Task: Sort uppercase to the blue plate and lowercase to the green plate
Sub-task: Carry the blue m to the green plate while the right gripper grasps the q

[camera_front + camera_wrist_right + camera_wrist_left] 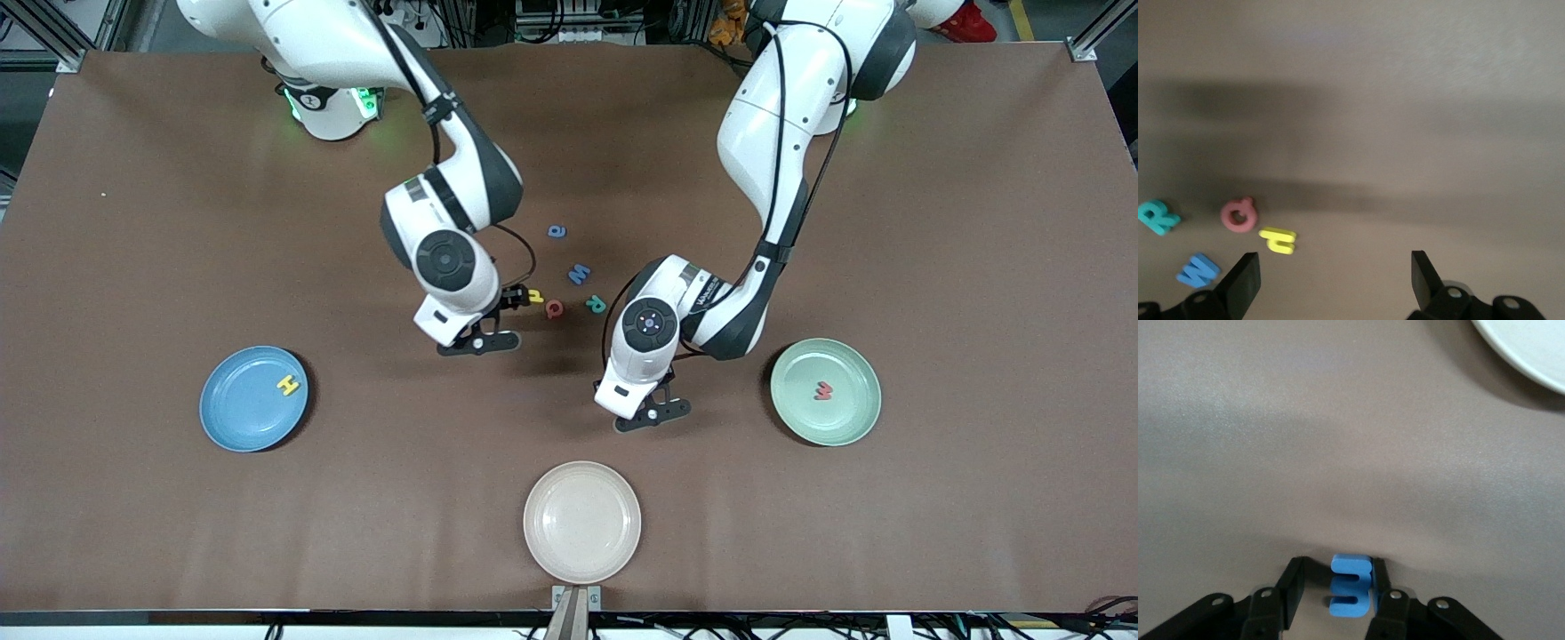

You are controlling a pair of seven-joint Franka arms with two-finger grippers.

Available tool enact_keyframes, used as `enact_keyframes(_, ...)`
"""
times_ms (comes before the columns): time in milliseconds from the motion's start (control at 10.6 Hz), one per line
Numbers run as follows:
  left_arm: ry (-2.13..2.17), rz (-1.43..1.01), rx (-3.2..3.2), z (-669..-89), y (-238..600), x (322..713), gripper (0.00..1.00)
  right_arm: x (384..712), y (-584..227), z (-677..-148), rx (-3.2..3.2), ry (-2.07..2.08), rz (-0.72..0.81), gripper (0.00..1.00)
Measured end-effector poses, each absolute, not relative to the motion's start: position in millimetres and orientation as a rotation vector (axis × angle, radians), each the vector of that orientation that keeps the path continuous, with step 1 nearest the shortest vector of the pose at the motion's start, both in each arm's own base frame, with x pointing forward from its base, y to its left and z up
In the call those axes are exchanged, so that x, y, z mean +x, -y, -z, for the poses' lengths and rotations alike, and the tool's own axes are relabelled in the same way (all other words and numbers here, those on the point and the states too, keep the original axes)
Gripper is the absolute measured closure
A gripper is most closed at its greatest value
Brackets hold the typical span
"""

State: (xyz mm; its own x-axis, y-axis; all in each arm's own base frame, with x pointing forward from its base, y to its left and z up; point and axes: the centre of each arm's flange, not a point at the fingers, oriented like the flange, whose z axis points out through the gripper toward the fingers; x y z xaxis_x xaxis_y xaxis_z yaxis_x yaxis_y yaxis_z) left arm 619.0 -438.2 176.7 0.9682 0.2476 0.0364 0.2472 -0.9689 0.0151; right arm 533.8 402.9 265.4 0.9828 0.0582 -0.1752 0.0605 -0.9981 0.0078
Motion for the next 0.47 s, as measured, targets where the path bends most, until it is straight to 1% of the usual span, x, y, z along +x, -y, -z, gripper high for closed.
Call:
enact_keyframes(188,-0.39,-0.059,3.106,-177,438,619,0.63,525,-421,-245,3.121,-0.036,0.221,0.0)
enact_keyframes(282,-0.39,-0.059,3.106,-176,438,619,0.65,522,-428,-235,3.124,-0.005,0.198,0.0)
enact_keyframes(376,-0.388,-0.06,3.107,-176,438,619,0.66,519,-434,-226,3.126,0.018,0.179,0.0)
enact_keyframes(470,-0.376,-0.061,3.108,-177,438,619,0.72,514,-441,-218,3.126,0.035,0.165,0.0)
